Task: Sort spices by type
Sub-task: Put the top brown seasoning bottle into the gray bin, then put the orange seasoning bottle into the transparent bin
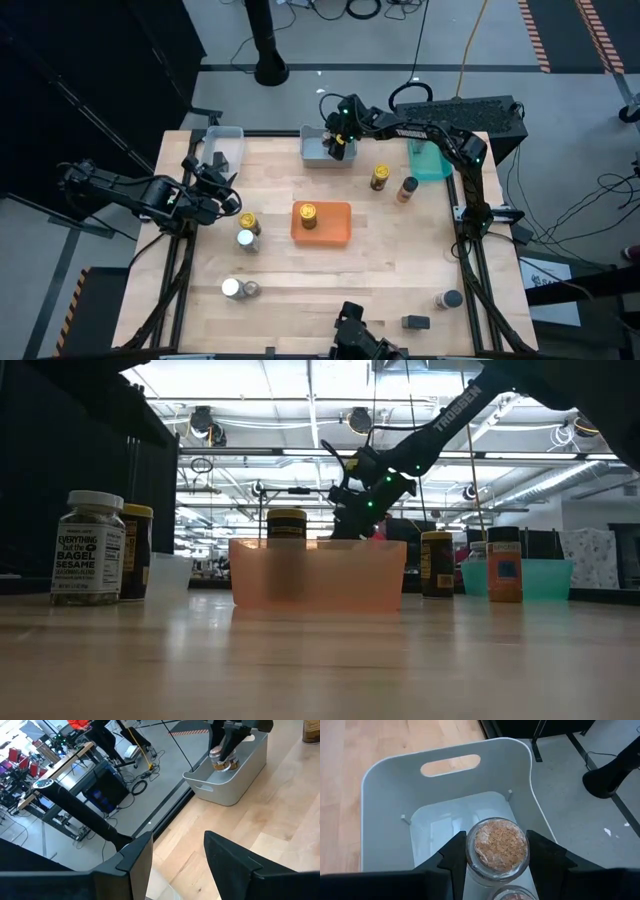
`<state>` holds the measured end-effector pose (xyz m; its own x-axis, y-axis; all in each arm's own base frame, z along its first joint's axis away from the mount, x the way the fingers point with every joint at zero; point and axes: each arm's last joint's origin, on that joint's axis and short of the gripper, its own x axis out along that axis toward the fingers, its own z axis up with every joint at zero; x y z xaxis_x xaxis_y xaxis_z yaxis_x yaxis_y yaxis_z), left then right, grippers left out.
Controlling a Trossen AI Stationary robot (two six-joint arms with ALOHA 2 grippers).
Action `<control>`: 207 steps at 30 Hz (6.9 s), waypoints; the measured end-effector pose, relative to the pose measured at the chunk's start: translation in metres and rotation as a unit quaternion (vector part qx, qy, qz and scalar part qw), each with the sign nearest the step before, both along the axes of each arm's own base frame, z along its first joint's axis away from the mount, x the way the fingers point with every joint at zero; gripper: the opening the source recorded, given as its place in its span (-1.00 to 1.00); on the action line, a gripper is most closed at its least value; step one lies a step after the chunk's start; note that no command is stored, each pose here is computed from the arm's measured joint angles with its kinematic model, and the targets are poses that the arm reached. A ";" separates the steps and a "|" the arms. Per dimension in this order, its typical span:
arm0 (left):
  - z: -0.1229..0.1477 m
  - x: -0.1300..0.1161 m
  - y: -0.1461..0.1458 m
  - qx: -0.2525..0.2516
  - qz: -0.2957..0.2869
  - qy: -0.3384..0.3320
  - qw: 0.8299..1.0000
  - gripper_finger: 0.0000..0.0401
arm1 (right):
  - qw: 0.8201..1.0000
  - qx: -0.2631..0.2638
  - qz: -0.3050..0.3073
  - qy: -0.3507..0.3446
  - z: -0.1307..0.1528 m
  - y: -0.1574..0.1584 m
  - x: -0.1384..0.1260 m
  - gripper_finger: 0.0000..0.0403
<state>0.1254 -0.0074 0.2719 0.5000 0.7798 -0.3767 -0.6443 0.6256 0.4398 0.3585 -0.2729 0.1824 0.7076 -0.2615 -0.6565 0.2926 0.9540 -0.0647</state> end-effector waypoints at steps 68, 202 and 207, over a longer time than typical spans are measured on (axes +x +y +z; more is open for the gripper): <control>0.024 0.029 -0.012 -0.024 -0.141 -0.081 0.986 -0.08 | 0.978 0.174 0.039 0.108 0.104 0.304 -0.002 0.07; 0.035 0.036 -0.015 0.011 -0.211 -0.091 0.973 -0.08 | 0.804 0.314 -0.439 0.248 0.062 0.147 -0.163 0.58; 0.035 0.036 -0.015 0.011 -0.211 -0.092 0.973 -0.08 | 0.795 0.313 -0.443 0.271 0.049 0.143 -0.156 0.50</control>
<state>0.1611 -0.0225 0.3072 0.8343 0.4977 -0.2371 -0.4014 0.8432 0.3576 0.2027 -0.1300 0.2318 -0.0038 -0.0005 -1.0000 0.9588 0.2842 -0.0038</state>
